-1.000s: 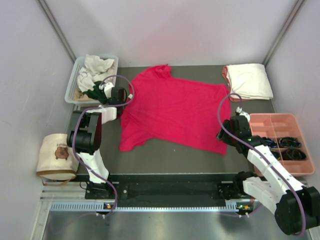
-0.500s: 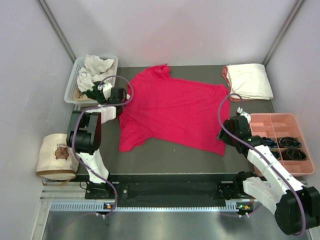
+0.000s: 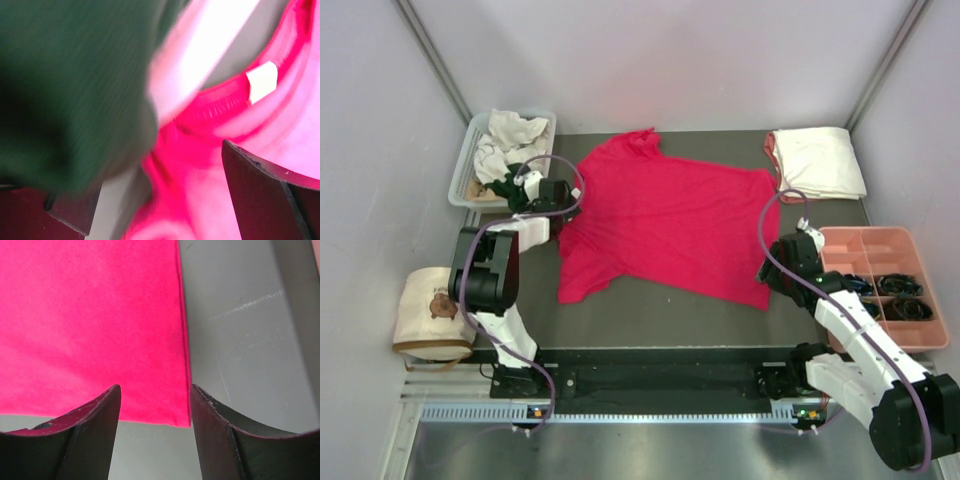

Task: Fold and stack the t-shirts
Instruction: Flatten out the tshirt

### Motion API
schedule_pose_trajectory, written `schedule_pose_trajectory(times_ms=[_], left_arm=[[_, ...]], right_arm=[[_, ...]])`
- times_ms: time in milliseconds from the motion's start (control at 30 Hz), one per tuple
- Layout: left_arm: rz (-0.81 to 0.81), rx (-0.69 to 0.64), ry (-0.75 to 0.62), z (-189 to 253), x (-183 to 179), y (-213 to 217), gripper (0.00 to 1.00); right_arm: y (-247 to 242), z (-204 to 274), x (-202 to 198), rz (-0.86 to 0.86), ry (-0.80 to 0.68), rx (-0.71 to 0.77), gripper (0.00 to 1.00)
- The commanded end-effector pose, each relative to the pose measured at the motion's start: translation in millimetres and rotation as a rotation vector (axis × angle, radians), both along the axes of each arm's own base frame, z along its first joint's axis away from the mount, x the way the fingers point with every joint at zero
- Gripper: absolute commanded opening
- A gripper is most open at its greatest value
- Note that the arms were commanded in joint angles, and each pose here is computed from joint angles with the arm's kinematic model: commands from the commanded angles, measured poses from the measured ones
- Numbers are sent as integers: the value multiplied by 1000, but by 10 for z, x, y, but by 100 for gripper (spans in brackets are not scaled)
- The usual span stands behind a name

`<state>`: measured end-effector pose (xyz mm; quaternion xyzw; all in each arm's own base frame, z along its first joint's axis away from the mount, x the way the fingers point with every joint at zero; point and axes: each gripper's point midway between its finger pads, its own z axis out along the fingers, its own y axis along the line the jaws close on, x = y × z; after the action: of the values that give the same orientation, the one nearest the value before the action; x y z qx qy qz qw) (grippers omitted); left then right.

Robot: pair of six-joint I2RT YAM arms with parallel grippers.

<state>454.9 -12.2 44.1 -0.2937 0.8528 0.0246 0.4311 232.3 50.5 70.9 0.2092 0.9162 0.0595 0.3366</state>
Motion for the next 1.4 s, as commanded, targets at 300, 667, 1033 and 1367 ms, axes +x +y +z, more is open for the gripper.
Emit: schedule_pose_trajectory(times_ms=[300,667,1033,1367], left_arm=[[-163,-99,-229,943,-704,-917,99],[-148,-47,-203,928,-1209,-724,99],[-160,-56,-235,1135,-1344,-672,99],[-158,-46,-302,1412,-1416,-592,99]], right_arm=[[444,446,106,220,-183,107,57],[1867,488,74,561,-186,155,55],[3168,-158,49,527,-86,349,39],[4053,-268,-163,535,-21,463,41]])
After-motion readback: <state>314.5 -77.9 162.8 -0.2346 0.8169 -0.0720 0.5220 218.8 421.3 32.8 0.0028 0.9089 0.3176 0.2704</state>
